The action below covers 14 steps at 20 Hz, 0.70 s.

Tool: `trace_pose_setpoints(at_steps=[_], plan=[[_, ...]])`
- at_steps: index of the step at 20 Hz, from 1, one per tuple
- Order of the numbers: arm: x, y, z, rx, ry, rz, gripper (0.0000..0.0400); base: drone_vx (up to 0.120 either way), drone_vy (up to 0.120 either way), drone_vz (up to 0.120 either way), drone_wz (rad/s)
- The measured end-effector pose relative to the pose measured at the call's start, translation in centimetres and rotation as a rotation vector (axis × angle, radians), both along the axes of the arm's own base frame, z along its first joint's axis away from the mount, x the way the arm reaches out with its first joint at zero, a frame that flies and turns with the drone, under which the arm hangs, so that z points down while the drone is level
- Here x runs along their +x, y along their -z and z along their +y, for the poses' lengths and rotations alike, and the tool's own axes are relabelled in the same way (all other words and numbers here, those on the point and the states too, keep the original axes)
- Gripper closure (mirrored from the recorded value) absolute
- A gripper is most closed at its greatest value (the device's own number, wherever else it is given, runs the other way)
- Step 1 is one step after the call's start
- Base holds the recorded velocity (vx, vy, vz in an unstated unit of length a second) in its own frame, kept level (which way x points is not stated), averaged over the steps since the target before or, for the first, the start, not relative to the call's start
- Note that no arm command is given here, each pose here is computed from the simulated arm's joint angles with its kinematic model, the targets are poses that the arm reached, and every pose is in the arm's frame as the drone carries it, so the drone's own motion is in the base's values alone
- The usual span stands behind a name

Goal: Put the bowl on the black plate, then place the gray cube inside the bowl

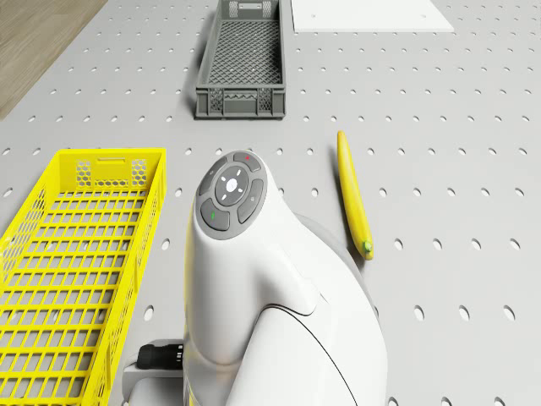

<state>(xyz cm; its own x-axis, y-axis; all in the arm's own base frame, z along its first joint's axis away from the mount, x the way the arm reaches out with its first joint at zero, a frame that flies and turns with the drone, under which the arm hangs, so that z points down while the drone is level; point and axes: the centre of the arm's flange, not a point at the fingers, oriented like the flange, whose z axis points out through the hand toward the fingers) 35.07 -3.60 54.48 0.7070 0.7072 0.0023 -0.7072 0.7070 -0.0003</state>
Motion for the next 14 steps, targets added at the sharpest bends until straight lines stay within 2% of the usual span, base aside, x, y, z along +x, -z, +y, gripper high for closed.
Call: trace_pose_setpoints(at_steps=[2, 9, 12, 14], plan=[[0.0, 0.0, 0.0, 0.0, 0.0, 0.0, 0.015, -0.12, 0.0, -0.08, 0.0], [0.0, 0.0, 0.0, 0.0, 0.0, 0.0, 0.015, -0.12, 0.0, -0.006, 0.0], [0.0, 0.0, 0.0, 0.0, 0.0, 0.0, 0.015, -0.12, 0.0, -0.12, 0.0], [0.0, 0.0, 0.0, 0.0, 0.0, 0.0, 0.015, -0.12, 0.0, -0.04, 0.0]])
